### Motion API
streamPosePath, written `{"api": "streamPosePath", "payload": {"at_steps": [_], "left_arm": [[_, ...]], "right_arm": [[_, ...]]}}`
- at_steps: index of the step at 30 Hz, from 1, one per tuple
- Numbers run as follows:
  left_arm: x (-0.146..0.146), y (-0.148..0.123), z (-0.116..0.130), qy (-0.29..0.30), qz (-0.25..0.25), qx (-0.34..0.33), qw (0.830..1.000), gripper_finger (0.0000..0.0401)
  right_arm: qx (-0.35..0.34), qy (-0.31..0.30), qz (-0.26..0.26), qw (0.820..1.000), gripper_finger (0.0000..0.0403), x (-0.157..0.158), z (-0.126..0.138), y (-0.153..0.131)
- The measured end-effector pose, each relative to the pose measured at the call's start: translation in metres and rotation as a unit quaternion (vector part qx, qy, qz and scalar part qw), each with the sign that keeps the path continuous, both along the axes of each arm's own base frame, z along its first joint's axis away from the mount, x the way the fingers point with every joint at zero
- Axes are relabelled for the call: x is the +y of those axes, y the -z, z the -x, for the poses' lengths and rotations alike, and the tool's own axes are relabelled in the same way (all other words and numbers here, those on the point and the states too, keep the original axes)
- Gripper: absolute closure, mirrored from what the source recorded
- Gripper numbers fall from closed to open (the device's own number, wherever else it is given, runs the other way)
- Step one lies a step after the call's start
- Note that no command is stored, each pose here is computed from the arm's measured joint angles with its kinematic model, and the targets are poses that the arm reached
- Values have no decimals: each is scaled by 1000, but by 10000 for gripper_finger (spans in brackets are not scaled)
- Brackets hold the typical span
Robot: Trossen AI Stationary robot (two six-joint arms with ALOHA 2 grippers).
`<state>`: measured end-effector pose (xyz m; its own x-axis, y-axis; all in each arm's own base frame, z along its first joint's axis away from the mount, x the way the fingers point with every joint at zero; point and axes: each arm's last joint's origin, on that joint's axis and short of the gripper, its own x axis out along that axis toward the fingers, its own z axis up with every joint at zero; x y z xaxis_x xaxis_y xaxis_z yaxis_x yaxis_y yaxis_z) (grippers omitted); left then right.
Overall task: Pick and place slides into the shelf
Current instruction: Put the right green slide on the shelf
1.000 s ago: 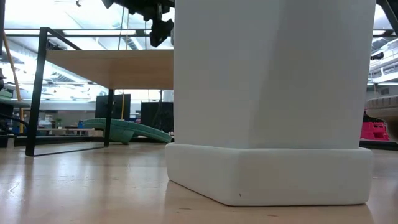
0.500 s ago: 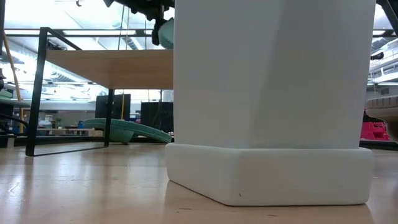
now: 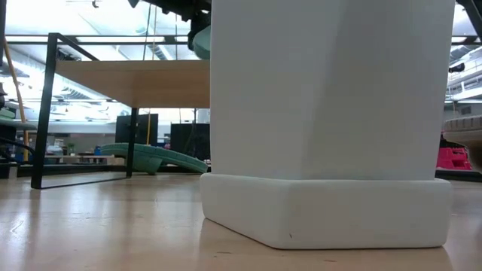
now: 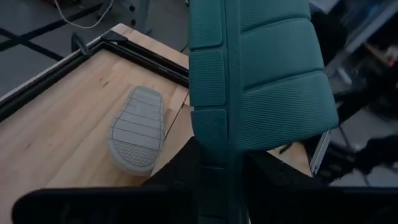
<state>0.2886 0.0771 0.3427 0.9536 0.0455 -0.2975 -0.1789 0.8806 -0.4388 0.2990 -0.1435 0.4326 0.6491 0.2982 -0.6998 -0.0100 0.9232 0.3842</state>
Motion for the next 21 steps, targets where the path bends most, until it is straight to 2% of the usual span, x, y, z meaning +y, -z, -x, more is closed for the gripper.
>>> {"api": "streamPosePath", "payload": {"at_steps": [4, 9, 16, 21], "left_arm": [[1, -3, -1, -30, 63, -17, 997, 314], [2, -9, -2, -66, 121, -55, 989, 314], [1, -11, -3, -128, 178, -77, 973, 314], [-12, -10, -6, -168, 189, -80, 964, 314]], "right_arm": [[1, 19, 36, 999, 184, 3, 10, -9], [3, 54, 91, 994, 134, 7, 24, -21], [-7, 93, 143, 985, 126, 19, 53, -43], [-28, 102, 159, 982, 135, 29, 71, -56]]}}
